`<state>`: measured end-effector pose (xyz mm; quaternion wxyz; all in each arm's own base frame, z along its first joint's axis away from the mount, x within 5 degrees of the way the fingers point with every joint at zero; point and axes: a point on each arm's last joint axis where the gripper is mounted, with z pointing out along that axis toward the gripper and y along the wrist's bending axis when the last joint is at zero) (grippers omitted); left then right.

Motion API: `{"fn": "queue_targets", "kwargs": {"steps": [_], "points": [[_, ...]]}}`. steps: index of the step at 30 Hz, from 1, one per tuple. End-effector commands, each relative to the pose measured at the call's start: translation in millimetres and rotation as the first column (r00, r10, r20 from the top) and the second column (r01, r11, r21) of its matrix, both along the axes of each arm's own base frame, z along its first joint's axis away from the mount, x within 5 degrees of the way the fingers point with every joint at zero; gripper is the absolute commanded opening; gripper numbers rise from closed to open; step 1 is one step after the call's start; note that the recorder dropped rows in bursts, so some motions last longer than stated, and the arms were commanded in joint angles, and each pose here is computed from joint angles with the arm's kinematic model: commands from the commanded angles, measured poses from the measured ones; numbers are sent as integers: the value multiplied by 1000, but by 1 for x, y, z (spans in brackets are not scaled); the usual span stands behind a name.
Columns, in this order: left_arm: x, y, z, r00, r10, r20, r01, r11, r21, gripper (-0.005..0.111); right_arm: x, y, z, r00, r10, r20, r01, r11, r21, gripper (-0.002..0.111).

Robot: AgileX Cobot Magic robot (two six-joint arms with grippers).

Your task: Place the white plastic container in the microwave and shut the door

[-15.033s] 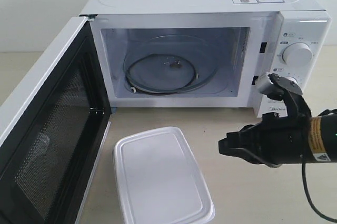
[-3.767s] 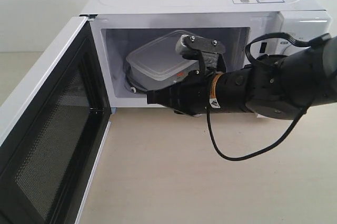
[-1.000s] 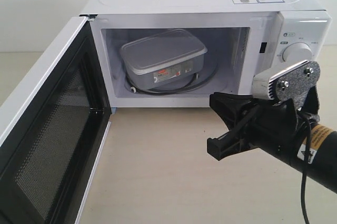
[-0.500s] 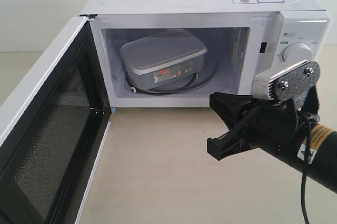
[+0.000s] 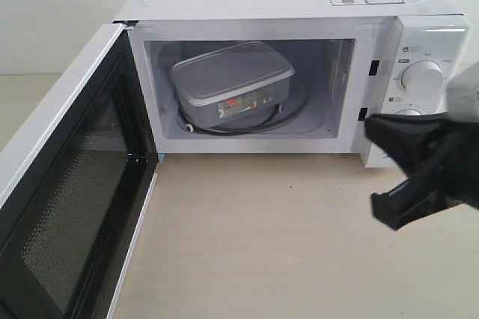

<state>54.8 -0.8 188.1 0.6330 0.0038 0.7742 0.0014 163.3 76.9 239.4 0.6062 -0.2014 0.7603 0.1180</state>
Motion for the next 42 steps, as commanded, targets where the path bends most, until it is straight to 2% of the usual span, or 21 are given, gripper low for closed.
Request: {"fn": "queue_targets", "kwargs": {"steps": [1,9,15,20,23,25,42], "points": [[0,0,-1,1000,1,-1,-1,1000,2,4,-18,-31,12,991,-137,-3,136,990,-20,0],[0,0,-1,1000,1,-1,-1,1000,2,4,-54,-68,26,937,-348,38,350,936,-41,0],[0,0,-1,1000,1,-1,-1,1000,2,4,-69,-80,13,890,-453,62,455,889,-39,0],[0,0,-1,1000,1,-1,-1,1000,2,4,-73,-81,-20,880,-469,69,472,881,-22,0],[0,0,-1,1000,1,-1,-1,1000,2,4,-75,-81,-38,876,-476,71,475,879,41,0],[0,0,-1,1000,1,-1,-1,1000,2,4,-76,-80,-37,872,-479,102,472,877,86,0],[0,0,-1,1000,1,-1,-1,1000,2,4,-103,-81,-52,867,-498,3,498,867,31,0]]}}
